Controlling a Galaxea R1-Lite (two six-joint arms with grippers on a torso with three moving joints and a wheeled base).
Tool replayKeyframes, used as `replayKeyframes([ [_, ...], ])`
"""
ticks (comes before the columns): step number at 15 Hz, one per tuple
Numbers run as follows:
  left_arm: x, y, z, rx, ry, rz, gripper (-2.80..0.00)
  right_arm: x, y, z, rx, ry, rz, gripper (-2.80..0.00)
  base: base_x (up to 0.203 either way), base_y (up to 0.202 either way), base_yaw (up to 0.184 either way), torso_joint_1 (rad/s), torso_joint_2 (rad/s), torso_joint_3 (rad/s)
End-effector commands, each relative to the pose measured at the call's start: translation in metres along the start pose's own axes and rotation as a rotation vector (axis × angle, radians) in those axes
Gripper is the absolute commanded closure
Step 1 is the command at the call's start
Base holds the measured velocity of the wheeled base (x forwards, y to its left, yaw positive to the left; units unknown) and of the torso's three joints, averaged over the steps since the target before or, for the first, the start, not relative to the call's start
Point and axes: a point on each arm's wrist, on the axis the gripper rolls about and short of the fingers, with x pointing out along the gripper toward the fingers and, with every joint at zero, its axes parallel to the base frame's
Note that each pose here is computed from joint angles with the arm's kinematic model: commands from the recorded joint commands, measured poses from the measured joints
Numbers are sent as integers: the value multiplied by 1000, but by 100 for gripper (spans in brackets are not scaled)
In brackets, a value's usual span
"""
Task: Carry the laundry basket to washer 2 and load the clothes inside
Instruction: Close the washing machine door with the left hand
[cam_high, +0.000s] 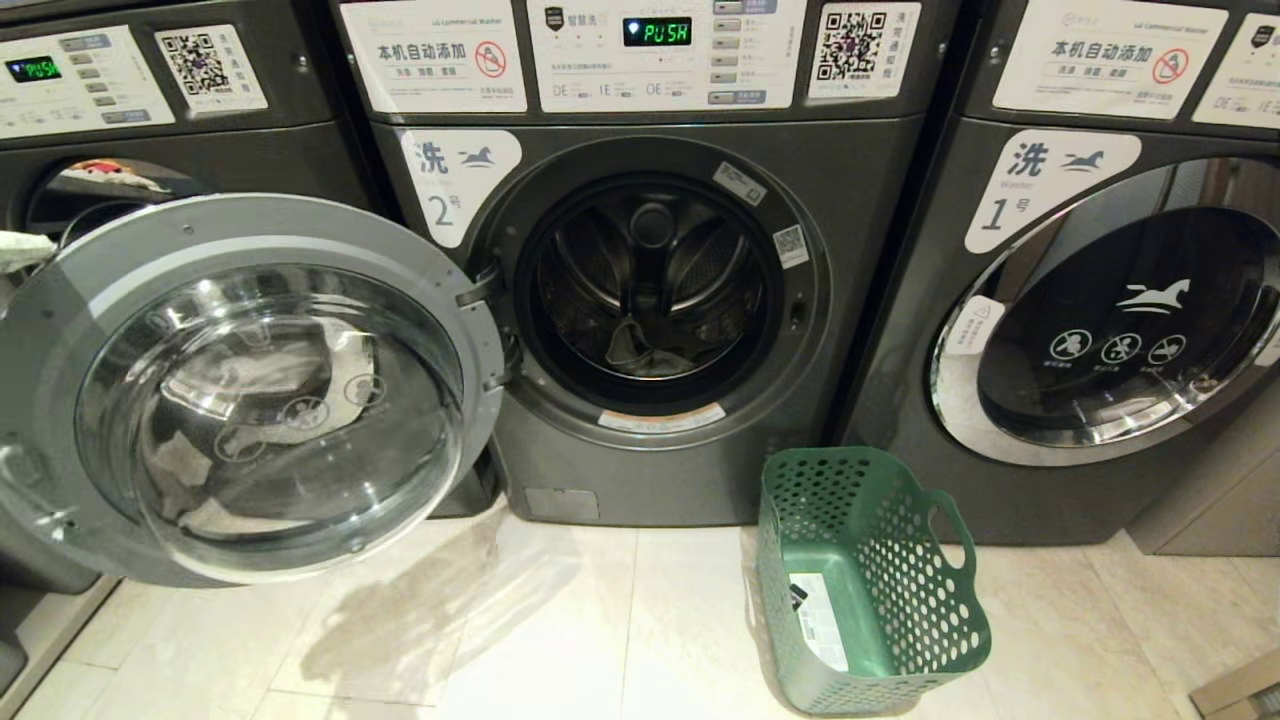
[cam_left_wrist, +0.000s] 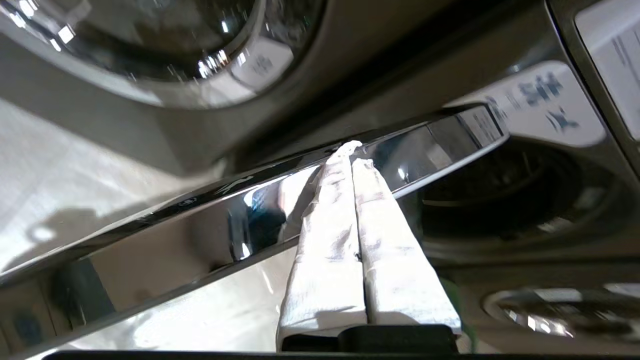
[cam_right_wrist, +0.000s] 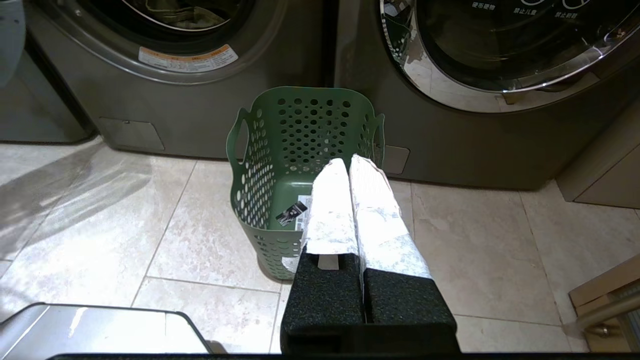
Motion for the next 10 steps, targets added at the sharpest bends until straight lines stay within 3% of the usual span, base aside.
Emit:
replayKeyframes([
  [1,-19,-17,-4,-35,37,1,0,0,0,0,7,-2,1,0,0,0,0,0,0,0],
  [7,-49,-60,-26,-129,175,6,0,0,0,0,10,-2,-1,0,0,0,0,0,0,0],
  [10,-71,-96,-33,-105,178,-39,0,0,0,0,9,-2,-1,0,0,0,0,0,0,0],
])
